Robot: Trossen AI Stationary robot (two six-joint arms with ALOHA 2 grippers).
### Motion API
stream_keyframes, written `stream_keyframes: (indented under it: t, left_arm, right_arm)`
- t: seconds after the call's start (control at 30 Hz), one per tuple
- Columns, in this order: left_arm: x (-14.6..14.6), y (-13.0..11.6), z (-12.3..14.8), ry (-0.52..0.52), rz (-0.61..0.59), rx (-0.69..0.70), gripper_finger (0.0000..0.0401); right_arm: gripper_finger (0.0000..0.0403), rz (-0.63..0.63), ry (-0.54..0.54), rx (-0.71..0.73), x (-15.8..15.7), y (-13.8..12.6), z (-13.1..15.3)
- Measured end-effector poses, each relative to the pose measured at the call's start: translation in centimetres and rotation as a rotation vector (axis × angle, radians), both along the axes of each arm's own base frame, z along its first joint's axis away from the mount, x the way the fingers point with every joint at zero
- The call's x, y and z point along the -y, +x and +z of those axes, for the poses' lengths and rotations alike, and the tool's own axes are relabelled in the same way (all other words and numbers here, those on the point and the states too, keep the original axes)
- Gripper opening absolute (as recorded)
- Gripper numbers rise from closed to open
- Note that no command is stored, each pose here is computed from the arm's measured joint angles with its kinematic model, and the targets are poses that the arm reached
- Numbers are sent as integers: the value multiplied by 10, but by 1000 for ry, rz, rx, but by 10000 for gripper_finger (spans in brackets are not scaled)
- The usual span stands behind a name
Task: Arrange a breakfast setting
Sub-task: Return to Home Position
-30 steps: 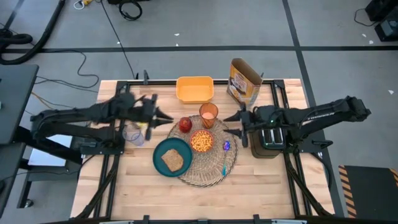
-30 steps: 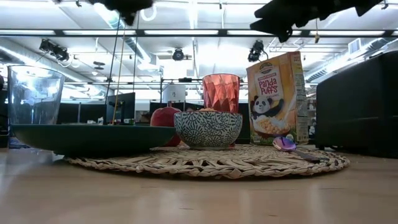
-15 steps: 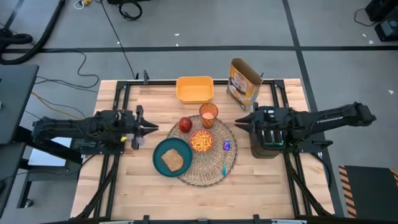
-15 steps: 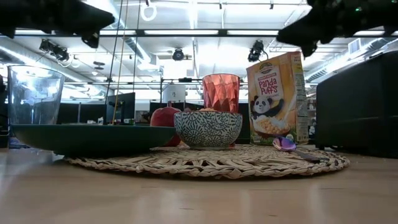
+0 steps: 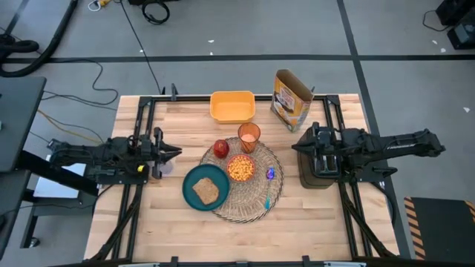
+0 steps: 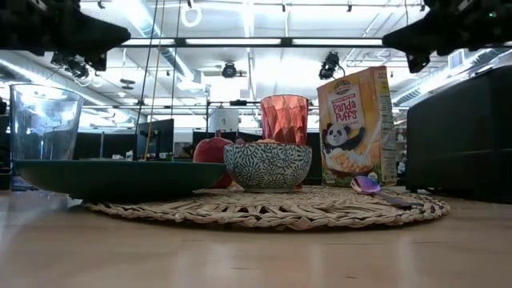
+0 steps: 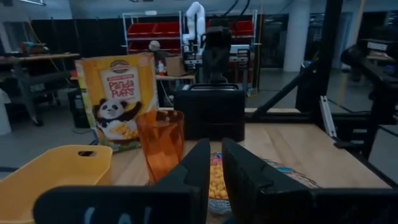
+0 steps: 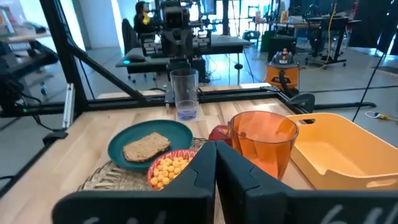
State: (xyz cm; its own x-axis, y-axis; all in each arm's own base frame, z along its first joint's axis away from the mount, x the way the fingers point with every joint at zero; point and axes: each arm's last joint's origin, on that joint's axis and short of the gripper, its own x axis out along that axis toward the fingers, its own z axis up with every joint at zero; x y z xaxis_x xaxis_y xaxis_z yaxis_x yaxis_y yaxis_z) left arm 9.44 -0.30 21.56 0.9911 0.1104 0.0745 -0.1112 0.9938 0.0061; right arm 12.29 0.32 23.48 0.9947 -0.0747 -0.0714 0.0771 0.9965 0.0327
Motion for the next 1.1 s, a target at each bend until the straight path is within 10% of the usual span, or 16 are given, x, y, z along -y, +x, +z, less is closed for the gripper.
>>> stream_keyframes:
  t: [0.63,1.1]
  left_arm:
    - [2,-2,-25,-13,-43,33,48]
    - [3,2,-39,-10,-44,41,48]
  right_arm:
    - [7,54,93,110,1,-43,-17]
    - [6,77,143,136,-1,-28,-52]
